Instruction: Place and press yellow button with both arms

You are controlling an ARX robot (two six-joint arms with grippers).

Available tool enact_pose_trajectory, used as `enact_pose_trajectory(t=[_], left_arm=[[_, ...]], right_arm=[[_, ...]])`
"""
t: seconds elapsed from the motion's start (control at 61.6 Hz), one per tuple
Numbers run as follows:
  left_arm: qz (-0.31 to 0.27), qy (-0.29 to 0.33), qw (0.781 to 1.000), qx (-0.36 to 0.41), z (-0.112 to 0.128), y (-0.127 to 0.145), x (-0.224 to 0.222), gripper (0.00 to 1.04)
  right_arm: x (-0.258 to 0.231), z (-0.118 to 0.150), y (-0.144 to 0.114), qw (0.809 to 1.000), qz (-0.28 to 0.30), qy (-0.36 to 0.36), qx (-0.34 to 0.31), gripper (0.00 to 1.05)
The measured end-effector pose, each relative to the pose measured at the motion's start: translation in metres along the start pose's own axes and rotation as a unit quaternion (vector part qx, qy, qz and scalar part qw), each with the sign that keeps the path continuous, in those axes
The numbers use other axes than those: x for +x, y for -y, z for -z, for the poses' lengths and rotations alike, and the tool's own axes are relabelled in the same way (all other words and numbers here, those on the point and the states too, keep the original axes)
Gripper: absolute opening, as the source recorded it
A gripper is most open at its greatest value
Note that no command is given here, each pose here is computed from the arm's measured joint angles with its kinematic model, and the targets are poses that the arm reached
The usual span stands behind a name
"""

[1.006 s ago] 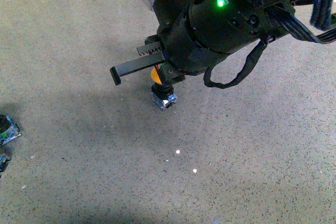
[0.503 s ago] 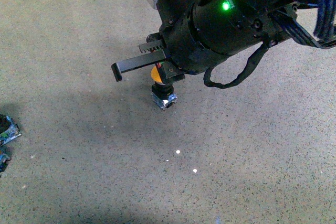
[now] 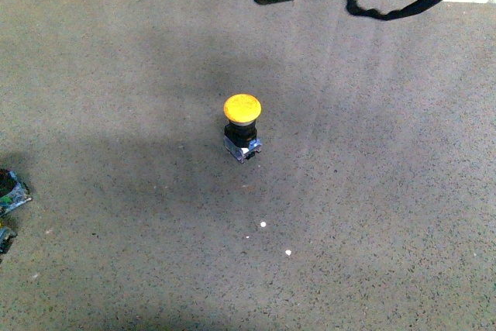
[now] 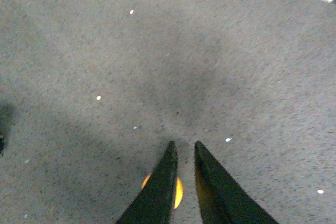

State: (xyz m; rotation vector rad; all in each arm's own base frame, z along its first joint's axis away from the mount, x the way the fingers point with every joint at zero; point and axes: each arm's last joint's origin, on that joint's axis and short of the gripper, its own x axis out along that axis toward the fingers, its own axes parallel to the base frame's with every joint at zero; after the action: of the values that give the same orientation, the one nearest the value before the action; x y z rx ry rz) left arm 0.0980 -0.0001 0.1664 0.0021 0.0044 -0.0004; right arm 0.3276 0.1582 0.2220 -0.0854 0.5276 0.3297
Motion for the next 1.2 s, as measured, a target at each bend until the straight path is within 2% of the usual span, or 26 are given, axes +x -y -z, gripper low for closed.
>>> enact_pose_trajectory(t=[0.26, 0.308, 0.325, 0.357, 0.503, 0.633, 0.828, 1.201], left_arm=[[0.000, 0.000, 1.000, 0.000, 0.000, 0.000, 0.000, 0.01], [0.000, 0.000, 1.000, 0.000, 0.000, 0.000, 0.000, 0.01], [0.000, 0.000, 1.000, 0.000, 0.000, 0.000, 0.000, 0.01], [0.000, 0.000, 1.000, 0.000, 0.000, 0.000, 0.000, 0.01], [0.000, 0.000, 1.000, 0.000, 0.000, 0.000, 0.000, 0.01], [0.000, 0.000, 1.000, 0.000, 0.000, 0.000, 0.000, 0.01], [0.000, 0.000, 1.000, 0.000, 0.000, 0.000, 0.000, 0.01], [0.000, 0.000, 1.000, 0.000, 0.000, 0.000, 0.000, 0.01]], right_arm=[[-0.002, 0.001, 0.001, 1.000, 0.006, 0.002, -0.005, 0.65], [0.000, 0.006, 0.004, 0.996, 0.066, 0.067, -0.004, 0.59], [-0.002, 0.010, 0.006, 0.990, 0.097, 0.107, 0.003, 0.54], [-0.007, 0.017, 0.011, 0.981, 0.123, 0.148, 0.014, 0.49], [-0.046, 0.050, 0.042, 0.954, 0.158, 0.251, 0.044, 0.24], [-0.075, 0.071, 0.058, 0.950, 0.161, 0.265, 0.045, 0.01], [-0.101, 0.104, 0.071, 0.954, 0.157, 0.253, 0.042, 0.01], [-0.141, 0.140, 0.082, 0.953, 0.159, 0.253, 0.043, 0.01]])
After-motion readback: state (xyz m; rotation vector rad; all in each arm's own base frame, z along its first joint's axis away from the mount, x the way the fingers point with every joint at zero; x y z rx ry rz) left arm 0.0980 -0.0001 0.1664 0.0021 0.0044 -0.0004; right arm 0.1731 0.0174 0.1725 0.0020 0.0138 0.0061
